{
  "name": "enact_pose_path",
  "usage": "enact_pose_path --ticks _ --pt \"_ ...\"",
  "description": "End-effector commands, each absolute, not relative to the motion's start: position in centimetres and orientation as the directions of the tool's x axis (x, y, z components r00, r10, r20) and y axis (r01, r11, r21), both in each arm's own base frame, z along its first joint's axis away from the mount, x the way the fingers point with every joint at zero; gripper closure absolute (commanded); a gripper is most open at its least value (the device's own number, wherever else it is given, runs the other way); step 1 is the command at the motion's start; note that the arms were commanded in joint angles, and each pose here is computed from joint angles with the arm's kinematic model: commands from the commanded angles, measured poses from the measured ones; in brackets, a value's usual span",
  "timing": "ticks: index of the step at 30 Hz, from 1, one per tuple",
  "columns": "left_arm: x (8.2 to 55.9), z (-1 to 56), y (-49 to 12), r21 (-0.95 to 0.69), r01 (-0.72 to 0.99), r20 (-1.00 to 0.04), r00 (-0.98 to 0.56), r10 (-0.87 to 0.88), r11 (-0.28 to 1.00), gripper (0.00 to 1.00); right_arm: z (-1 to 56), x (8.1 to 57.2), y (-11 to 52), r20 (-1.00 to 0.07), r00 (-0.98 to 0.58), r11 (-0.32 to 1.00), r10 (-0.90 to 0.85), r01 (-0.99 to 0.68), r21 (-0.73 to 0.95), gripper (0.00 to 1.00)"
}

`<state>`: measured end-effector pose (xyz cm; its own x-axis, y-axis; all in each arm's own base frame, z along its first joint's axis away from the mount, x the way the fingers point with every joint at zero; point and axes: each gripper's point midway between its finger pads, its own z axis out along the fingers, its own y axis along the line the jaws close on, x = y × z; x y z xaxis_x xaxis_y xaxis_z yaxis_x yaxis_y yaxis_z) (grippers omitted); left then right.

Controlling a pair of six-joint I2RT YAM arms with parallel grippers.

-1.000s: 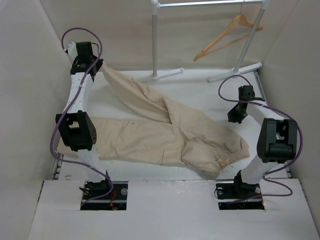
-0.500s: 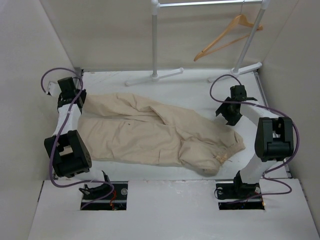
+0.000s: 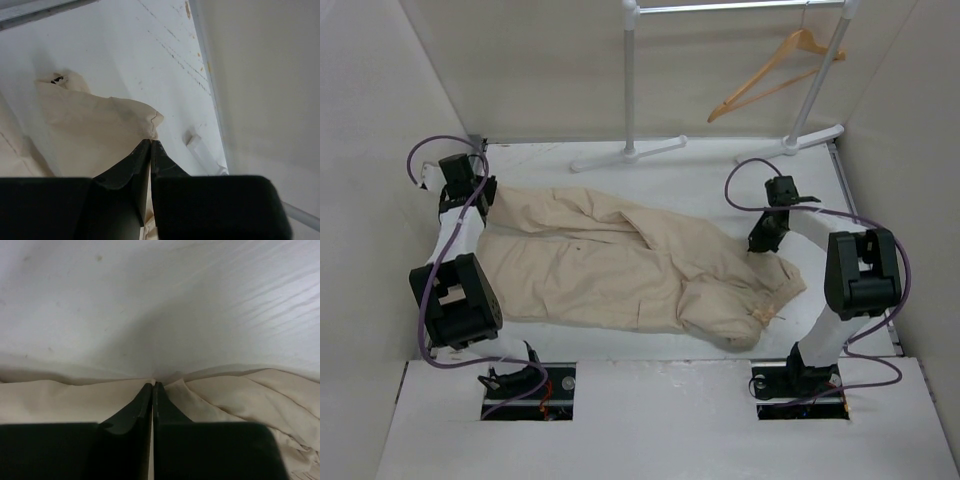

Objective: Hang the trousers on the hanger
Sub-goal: Flatten out the trousers at the center of the board.

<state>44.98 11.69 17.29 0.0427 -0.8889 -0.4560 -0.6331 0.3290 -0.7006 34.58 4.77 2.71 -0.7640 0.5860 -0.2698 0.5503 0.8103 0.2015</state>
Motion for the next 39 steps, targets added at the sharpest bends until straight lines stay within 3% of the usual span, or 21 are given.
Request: enact_pose_path --ticks 1,6,11,13,16,17,20,22,25,28,33,35,37,39 --pt "47.1 20.0 11.3 -0.749 -0.564 -0.458 0.063 -0.887 0.347 0.96 4.2 36.5 6.2 -0.269 -0.763 0.805 0.588 0.521 0.284 0.97" --pt "49.4 22.4 9.5 -0.788 -0.501 -0.437 0.045 -0.898 0.358 0.97 9.3 43.3 3.4 -0.396 -0.609 0.725 0.688 0.544 0.423 1.0" --pt "52.1 28.4 8.2 -0.839 -0.399 -0.426 0.059 -0.903 0.37 0.98 11.5 49.1 -1.4 -0.463 -0.496 0.677 0.734 0.586 0.445 0.99" --pt "52.6 31.2 7.8 -0.855 -0.352 -0.43 0.073 -0.9 0.38 0.98 11.5 51.0 -2.4 -0.477 -0.473 0.668 0.741 0.591 0.451 0.89" --pt "52.0 35.3 7.2 -0.879 -0.265 -0.434 0.096 -0.896 0.397 0.98 12.5 51.2 -2.3 -0.483 -0.458 0.661 0.747 0.591 0.462 0.52" --pt "51.5 36.2 6.9 -0.884 -0.237 -0.435 0.099 -0.895 0.403 0.98 13.5 50.8 -2.3 -0.498 -0.445 0.663 0.744 0.581 0.472 0.46" --pt "48.6 36.5 7.0 -0.891 -0.168 -0.444 0.129 -0.887 0.421 0.96 15.8 48.8 -0.8 -0.55 -0.419 0.683 0.723 0.553 0.477 0.39" --pt "45.7 32.8 8.9 -0.89 -0.215 -0.441 0.178 -0.88 0.402 0.94 15.5 46.4 1.4 -0.555 -0.448 0.708 0.701 0.531 0.466 0.39" --pt "42.1 22.9 12.1 -0.847 -0.427 -0.431 0.206 -0.878 0.316 0.88 12.5 42.6 4.4 -0.524 -0.494 0.718 0.694 0.529 0.453 0.38" --pt "39.1 15.3 14.7 -0.772 -0.598 -0.41 0.212 -0.887 0.215 0.66 10.3 40.1 4.7 -0.507 -0.515 0.72 0.691 0.546 0.428 0.38" --pt "38.8 17.7 15.4 -0.774 -0.589 -0.437 0.232 -0.869 0.232 0.54 11.0 39.0 3.6 -0.511 -0.499 0.712 0.7 0.545 0.443 0.4" --pt "40.2 18.9 14.0 -0.768 -0.573 -0.463 0.189 -0.866 0.285 0.53 11.6 39.1 3.2 -0.521 -0.485 0.708 0.703 0.545 0.448 0.57" --pt "41.7 18.8 12.9 -0.74 -0.589 -0.485 0.13 -0.865 0.327 0.52 11.8 39.2 2.9 -0.514 -0.478 0.699 0.712 0.549 0.457 0.82" --pt "43.1 18.1 12.1 -0.714 -0.612 -0.482 0.077 -0.873 0.341 0.52 12.2 39.3 3.0 -0.502 -0.483 0.695 0.717 0.545 0.469 0.91"
